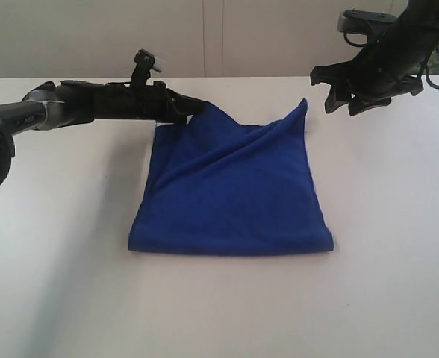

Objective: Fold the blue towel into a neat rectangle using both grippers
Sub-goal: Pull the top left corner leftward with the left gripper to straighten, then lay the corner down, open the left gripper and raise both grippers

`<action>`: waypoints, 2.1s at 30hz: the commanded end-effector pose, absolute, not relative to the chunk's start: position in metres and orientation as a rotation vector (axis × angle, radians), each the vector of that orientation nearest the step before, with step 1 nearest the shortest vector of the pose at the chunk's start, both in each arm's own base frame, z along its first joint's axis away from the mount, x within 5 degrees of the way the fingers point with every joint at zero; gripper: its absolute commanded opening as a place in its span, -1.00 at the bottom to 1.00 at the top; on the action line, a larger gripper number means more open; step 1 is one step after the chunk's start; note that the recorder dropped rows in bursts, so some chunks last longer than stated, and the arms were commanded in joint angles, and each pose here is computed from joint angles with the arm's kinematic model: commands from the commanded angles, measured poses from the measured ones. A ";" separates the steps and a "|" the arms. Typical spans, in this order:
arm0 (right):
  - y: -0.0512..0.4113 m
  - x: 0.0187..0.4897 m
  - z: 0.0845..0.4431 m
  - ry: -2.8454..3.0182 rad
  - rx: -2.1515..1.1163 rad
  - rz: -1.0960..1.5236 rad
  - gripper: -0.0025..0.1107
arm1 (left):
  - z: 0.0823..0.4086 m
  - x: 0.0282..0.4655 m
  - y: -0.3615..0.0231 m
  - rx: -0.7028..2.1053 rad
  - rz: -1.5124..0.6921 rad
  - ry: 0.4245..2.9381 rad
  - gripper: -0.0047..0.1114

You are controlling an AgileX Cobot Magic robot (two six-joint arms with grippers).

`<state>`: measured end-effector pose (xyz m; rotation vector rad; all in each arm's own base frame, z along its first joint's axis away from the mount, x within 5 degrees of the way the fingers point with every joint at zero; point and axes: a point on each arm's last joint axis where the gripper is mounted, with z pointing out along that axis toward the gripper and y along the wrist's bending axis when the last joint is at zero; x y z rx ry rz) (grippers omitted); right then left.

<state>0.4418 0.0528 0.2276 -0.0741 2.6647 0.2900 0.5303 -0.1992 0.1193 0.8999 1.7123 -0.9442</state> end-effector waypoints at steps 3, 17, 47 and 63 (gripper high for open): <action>0.052 0.441 0.228 2.663 -0.064 0.292 -0.22 | 0.152 0.535 -0.183 0.836 -0.896 1.787 -0.92; 0.052 0.441 0.228 2.665 -0.064 0.292 -0.22 | 0.174 0.535 -0.164 0.829 -0.874 1.847 -0.92; 0.052 0.441 0.228 2.665 -0.069 0.291 -0.22 | 0.165 0.539 -0.153 0.842 -0.754 1.947 -0.92; 0.052 0.441 0.228 2.665 -0.069 0.291 -0.22 | 0.153 0.542 -0.147 0.845 -0.693 2.001 -0.92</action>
